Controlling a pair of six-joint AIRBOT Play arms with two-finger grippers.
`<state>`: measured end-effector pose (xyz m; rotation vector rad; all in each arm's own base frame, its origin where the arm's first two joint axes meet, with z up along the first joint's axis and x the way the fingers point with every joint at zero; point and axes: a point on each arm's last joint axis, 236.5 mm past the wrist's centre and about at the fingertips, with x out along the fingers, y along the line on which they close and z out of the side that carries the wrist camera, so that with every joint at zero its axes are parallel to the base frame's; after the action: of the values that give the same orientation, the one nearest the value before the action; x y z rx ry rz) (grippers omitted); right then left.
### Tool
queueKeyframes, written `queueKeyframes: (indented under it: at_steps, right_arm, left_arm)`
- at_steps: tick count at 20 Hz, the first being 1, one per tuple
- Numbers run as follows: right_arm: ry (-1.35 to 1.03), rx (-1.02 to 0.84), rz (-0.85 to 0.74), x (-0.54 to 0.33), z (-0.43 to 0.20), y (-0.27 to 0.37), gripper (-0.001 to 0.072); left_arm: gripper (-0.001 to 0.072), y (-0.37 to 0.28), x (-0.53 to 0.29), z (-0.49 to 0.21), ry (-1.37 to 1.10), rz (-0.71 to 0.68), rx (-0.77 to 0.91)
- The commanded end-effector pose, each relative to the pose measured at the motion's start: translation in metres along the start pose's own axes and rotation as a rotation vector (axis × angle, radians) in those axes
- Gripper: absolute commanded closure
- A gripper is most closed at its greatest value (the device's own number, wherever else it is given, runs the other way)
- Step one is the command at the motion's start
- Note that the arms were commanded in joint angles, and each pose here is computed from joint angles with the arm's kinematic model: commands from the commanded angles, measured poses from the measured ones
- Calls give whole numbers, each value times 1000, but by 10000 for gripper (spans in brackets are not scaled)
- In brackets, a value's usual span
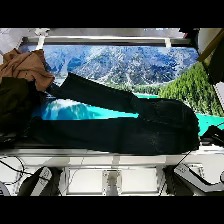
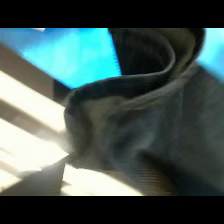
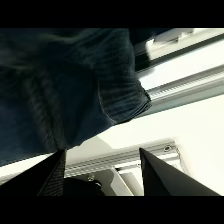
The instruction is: Fold the clothes and pants, and hang the long-sleeved shirts on hangers.
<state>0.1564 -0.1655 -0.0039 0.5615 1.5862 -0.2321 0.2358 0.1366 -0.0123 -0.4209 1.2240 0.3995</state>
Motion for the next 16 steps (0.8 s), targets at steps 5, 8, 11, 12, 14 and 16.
queueKeyframes:
  at_steps: [5, 8, 11, 12, 14, 16]
  right_arm:
    - [-473, 60, 181, -105, 102, 53, 219]
    - [-551, -3, 219, -107, 132, 83, 219]
    - [-473, -94, 220, -83, 137, 112, 219]
    - [-453, -113, 197, -75, 138, 113, 219]
    - [-437, -128, 181, -66, 143, 116, 219]
    - [-420, -135, 207, -61, 144, 124, 219]
  left_arm:
    - [124, -119, -102, 141, -454, -386, 92]
    - [124, -176, -48, 142, -261, -432, 188]
    - [124, -230, 17, 144, -100, -465, 218]
    - [124, -243, 36, 148, -64, -468, 213]
    - [124, -260, 65, 160, -31, -473, 205]
    - [124, -276, 78, 175, -39, -479, 219]
